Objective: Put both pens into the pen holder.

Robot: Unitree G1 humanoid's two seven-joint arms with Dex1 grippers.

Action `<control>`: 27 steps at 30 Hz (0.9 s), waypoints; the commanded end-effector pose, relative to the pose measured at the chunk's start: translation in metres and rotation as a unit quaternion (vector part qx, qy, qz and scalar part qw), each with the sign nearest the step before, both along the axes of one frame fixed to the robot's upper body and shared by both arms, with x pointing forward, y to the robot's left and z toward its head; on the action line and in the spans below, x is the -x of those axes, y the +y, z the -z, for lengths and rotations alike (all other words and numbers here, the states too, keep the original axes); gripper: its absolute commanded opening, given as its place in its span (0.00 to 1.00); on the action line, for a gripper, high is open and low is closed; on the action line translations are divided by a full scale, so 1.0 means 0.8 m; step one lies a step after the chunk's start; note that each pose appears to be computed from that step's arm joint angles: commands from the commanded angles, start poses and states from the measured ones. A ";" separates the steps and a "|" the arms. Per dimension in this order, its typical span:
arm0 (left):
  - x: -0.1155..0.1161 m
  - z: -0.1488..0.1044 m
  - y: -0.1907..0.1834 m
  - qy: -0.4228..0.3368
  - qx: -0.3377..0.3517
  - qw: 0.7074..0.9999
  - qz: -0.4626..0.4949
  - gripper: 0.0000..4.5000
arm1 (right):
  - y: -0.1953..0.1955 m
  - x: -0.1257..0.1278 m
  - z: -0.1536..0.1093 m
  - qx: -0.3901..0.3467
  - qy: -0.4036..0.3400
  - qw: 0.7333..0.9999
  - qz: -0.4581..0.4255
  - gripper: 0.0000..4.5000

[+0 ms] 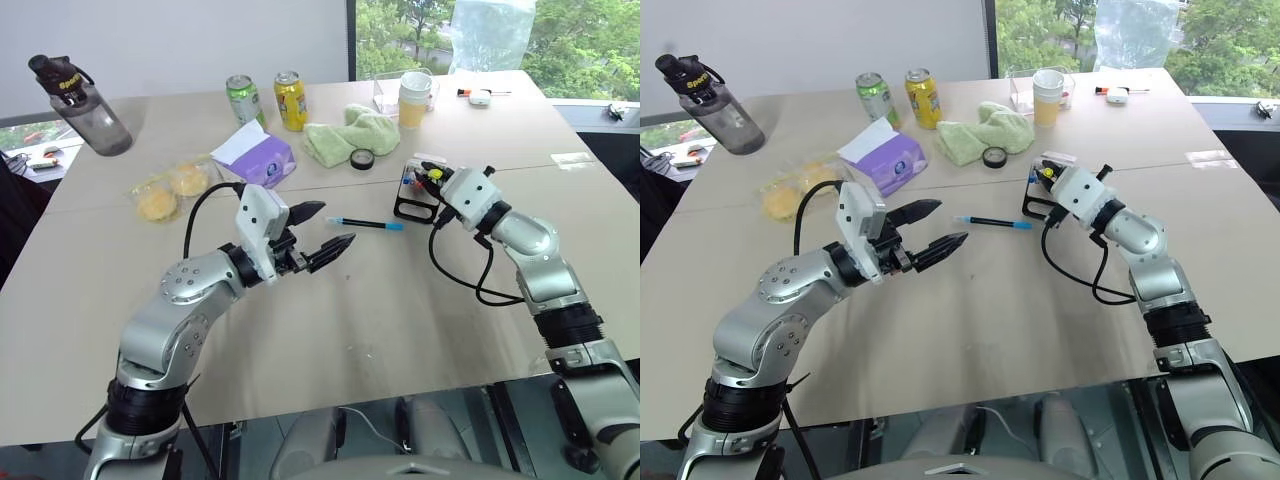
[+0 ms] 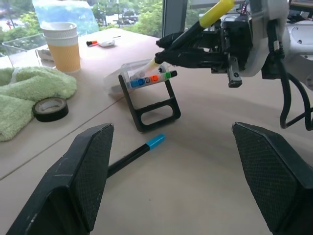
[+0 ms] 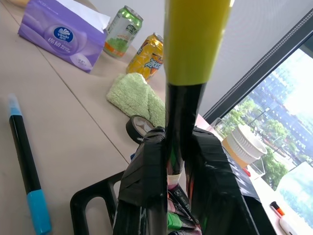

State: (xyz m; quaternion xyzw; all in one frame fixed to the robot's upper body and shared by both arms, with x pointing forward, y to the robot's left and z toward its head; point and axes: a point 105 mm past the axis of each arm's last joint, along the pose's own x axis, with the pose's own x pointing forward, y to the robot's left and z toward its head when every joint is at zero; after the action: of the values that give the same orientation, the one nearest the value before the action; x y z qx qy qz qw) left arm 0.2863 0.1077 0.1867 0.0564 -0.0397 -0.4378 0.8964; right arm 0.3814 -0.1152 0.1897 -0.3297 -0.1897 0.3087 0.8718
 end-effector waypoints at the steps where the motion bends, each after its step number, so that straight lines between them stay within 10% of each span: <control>1: 0.007 -0.014 -0.001 -0.031 0.003 1.000 0.000 0.90 | 0.002 -0.004 -0.019 -0.004 -0.028 1.000 -0.003 0.30; 8: 0.006 -0.014 0.003 -0.032 0.002 0.999 -0.009 0.90 | -0.001 -0.013 -0.026 -0.013 -0.038 0.999 0.009 0.97; 18: -0.005 -0.005 0.006 -0.020 0.011 1.000 -0.022 0.90 | 0.007 0.031 -0.045 -0.121 0.021 0.988 -0.095 0.97; 27: -0.092 0.024 0.005 -0.001 -0.037 0.999 0.018 0.90 | -0.011 0.108 -0.012 -0.150 0.186 0.955 -0.178 0.97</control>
State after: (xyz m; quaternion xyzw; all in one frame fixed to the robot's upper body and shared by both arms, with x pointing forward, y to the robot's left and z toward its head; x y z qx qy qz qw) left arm 0.3572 0.1122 0.1653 0.0810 -0.0148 -0.4408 0.8938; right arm 0.3064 -0.1269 0.1848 -0.1042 -0.1016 0.4616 0.8751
